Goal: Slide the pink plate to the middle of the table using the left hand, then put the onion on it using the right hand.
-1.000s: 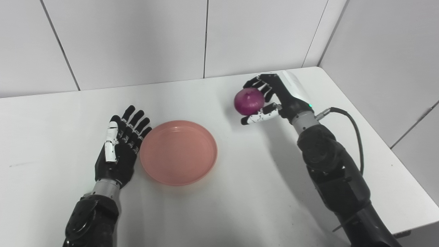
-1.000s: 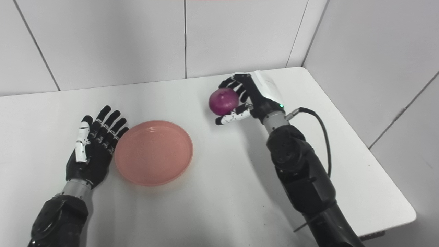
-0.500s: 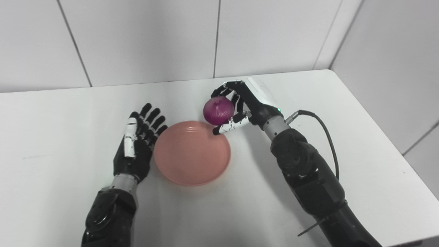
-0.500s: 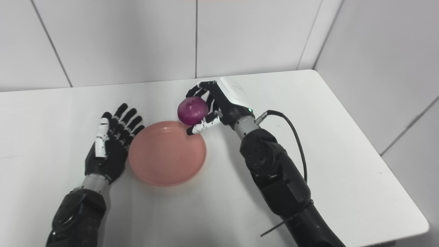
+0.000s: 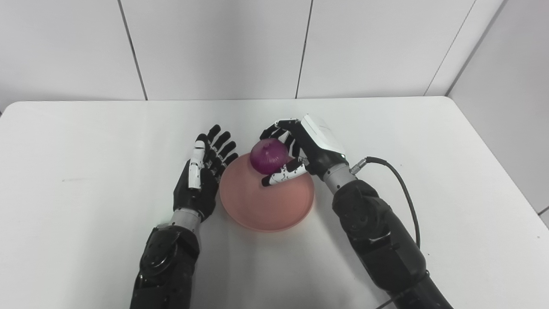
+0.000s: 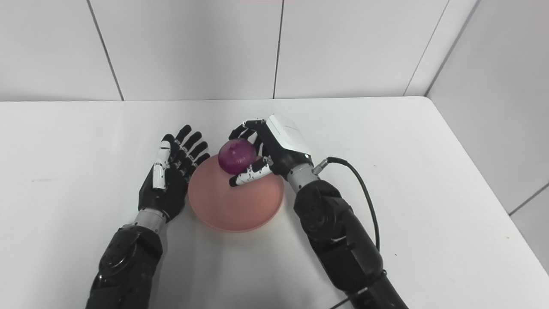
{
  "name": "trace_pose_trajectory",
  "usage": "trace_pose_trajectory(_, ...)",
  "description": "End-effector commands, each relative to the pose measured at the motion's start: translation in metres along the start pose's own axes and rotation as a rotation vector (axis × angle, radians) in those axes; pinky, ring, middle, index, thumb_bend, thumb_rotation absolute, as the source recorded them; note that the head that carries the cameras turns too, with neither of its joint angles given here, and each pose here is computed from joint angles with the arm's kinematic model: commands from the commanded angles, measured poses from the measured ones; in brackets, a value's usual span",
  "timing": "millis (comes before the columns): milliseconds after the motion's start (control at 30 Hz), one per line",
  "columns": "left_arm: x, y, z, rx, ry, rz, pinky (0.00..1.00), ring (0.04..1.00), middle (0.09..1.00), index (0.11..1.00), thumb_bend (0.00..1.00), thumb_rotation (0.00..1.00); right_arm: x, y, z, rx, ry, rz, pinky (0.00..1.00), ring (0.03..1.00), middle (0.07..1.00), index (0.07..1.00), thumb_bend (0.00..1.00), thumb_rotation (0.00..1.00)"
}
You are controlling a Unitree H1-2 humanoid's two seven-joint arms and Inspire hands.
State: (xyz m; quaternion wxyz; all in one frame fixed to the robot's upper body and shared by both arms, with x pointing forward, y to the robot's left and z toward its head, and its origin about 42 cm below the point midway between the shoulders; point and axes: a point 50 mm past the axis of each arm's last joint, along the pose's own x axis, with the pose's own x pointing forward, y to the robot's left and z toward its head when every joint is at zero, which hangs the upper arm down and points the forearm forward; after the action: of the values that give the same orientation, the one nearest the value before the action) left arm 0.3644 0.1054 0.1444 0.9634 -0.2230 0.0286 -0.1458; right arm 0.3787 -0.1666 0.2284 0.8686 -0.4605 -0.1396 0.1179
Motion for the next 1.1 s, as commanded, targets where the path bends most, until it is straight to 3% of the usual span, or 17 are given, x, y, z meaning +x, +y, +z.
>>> trace_pose_trajectory(0,0.000,-0.007,-0.003,-0.009,0.009,0.000,0.90,0.913,0.938,0.932,0.44,1.00,0.002,-0.004,0.011,-0.017,-0.073,-0.031,0.23,0.324,0.437,0.548,0.64,0.10)
trace_pose_trajectory(433,0.001,-0.010,-0.002,0.002,0.003,0.008,0.88,0.909,0.929,0.918,0.43,1.00,-0.009,0.017,-0.002,-0.055,-0.069,0.046,0.25,0.345,0.458,0.560,0.62,0.04)
trace_pose_trajectory(500,0.001,-0.010,-0.002,0.003,0.002,0.007,0.88,0.910,0.930,0.920,0.43,1.00,-0.012,0.020,-0.004,-0.060,-0.067,0.047,0.22,0.312,0.440,0.504,0.54,0.11)
trace_pose_trajectory(700,0.002,-0.009,-0.002,-0.001,0.002,0.010,0.88,0.905,0.923,0.913,0.43,1.00,-0.016,0.022,-0.007,-0.077,-0.061,0.038,0.21,0.307,0.431,0.490,0.51,0.13)
trace_pose_trajectory(800,0.002,-0.008,-0.003,0.002,0.001,0.006,0.88,0.907,0.926,0.915,0.43,1.00,-0.016,0.022,-0.007,-0.081,-0.055,0.019,0.17,0.250,0.373,0.490,0.52,0.13)
trace_pose_trajectory(833,0.002,-0.008,-0.003,0.003,0.000,0.004,0.88,0.909,0.929,0.918,0.43,1.00,-0.017,0.021,-0.007,-0.079,-0.054,0.012,0.11,0.170,0.271,0.490,0.52,0.14)
trace_pose_trajectory(867,0.002,-0.008,-0.003,0.003,0.000,0.004,0.88,0.910,0.930,0.919,0.43,1.00,-0.017,0.021,-0.006,-0.076,-0.052,0.007,0.09,0.143,0.236,0.491,0.52,0.14)
trace_pose_trajectory(933,0.003,-0.008,-0.004,0.004,0.001,0.006,0.88,0.909,0.929,0.919,0.44,1.00,-0.017,0.020,-0.004,-0.069,-0.054,0.007,0.07,0.125,0.213,0.599,0.76,0.24)
trace_pose_trajectory(967,0.003,-0.008,-0.004,0.006,0.001,0.004,0.88,0.907,0.928,0.919,0.44,1.00,-0.018,0.019,-0.004,-0.065,-0.061,0.010,0.09,0.144,0.236,0.636,0.84,0.29)
trace_pose_trajectory(1000,0.003,-0.008,-0.004,0.008,0.002,0.004,0.88,0.907,0.928,0.920,0.44,1.00,-0.018,0.019,-0.003,-0.064,-0.070,0.016,0.16,0.225,0.317,0.666,0.89,0.33)
trace_pose_trajectory(1033,0.003,-0.007,-0.004,0.011,0.003,0.004,0.88,0.907,0.927,0.919,0.44,1.00,-0.018,0.018,-0.002,-0.070,-0.075,0.030,0.29,0.380,0.464,0.698,0.92,0.36)
trace_pose_trajectory(1067,0.003,-0.007,-0.004,0.013,0.004,0.005,0.88,0.905,0.926,0.918,0.44,1.00,-0.019,0.018,-0.002,-0.078,-0.079,0.043,0.57,0.622,0.673,0.755,0.96,0.42)
